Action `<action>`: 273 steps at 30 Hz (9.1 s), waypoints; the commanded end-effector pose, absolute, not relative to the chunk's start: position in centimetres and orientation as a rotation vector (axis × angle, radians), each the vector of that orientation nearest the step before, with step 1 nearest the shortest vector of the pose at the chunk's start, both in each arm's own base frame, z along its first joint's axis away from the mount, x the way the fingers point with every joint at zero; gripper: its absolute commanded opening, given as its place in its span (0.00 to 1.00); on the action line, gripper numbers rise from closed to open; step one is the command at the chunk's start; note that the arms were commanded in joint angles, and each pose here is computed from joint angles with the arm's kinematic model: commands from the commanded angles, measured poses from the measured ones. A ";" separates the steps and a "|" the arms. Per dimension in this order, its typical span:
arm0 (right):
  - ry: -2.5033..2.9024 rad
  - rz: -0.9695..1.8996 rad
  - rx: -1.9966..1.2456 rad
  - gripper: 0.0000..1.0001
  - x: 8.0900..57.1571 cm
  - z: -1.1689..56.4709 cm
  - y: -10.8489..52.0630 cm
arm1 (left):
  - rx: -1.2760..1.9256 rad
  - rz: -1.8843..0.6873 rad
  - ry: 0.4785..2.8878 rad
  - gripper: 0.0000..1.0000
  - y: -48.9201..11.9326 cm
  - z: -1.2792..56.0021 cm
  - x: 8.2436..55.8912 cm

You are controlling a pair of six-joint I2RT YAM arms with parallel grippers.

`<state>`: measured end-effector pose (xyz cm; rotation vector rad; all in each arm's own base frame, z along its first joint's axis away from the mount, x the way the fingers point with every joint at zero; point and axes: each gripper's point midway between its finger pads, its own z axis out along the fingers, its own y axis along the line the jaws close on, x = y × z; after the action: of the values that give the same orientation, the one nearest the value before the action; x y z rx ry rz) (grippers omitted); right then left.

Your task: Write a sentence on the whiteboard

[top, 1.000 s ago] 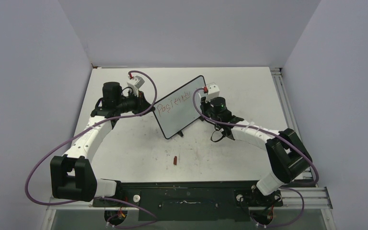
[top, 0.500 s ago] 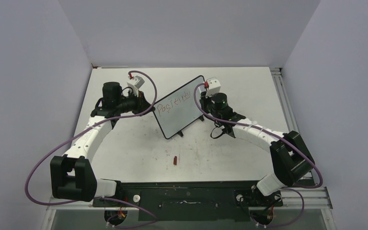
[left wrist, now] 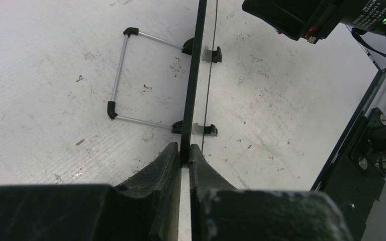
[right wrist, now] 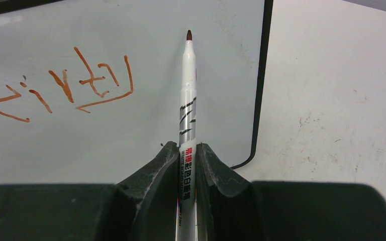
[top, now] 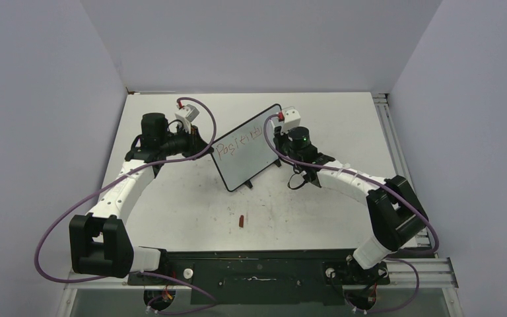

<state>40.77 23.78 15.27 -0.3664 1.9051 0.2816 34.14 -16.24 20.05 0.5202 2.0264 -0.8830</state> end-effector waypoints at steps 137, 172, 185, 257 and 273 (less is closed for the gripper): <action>1.925 0.224 -0.306 0.05 44.5 14.1 22.5 | 0.553 -0.855 1.914 0.00 -16.0 23.1 34.9; 1.941 0.214 -0.299 0.05 42.3 14.4 21.1 | 0.541 -0.845 1.908 0.00 -15.9 23.4 34.9; 1.935 0.271 -0.337 0.05 37.2 18.5 20.3 | 0.535 -0.832 1.885 0.46 -15.8 23.9 34.8; 2.185 1.301 -0.891 0.57 10.2 25.9 30.1 | 1.359 -0.795 1.561 0.00 -28.7 20.6 8.5; 2.148 1.421 -0.933 0.39 8.7 26.2 31.0 | 1.346 -0.812 1.571 0.00 -28.2 20.8 9.2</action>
<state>8.74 30.00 24.80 -0.9167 2.2310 1.3613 9.22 -27.65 19.06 1.3784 1.6230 -0.7696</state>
